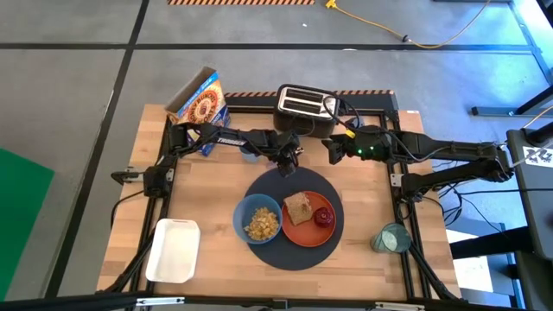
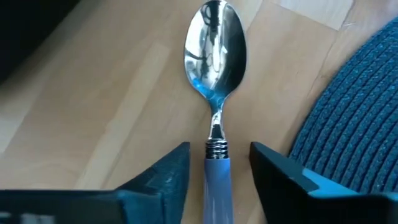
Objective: Arrange a breakfast setting
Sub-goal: Put the purple spoon on the black table mat to the top left of the orange plate
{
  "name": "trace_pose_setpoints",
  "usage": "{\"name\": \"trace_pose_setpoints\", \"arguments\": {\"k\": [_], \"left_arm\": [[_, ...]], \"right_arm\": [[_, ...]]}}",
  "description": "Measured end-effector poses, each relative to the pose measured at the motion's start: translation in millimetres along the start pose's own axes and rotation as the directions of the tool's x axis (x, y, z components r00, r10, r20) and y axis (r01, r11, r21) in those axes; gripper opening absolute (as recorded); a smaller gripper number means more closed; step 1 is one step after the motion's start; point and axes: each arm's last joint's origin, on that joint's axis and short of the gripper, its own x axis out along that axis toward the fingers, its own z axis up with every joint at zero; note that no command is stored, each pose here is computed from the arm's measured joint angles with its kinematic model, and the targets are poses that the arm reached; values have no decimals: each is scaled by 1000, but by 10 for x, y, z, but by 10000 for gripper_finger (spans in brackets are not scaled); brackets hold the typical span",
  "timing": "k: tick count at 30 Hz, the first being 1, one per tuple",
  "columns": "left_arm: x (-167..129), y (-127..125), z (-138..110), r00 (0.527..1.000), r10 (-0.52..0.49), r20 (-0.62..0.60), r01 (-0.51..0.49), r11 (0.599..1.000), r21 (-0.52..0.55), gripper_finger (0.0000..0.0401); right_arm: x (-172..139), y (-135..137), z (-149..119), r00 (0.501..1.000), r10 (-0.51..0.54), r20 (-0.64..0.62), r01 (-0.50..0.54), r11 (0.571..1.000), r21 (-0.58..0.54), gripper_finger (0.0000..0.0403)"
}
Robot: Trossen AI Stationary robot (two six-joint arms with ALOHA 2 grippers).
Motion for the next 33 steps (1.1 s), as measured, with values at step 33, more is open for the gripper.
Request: {"name": "trace_pose_setpoints", "arguments": {"k": [33], "left_arm": [[-692,-820,8,981,-92,-173,157,895,418,49]], "right_arm": [[-439,-146,109,999,-49,0,49,999,-18,188]]}}
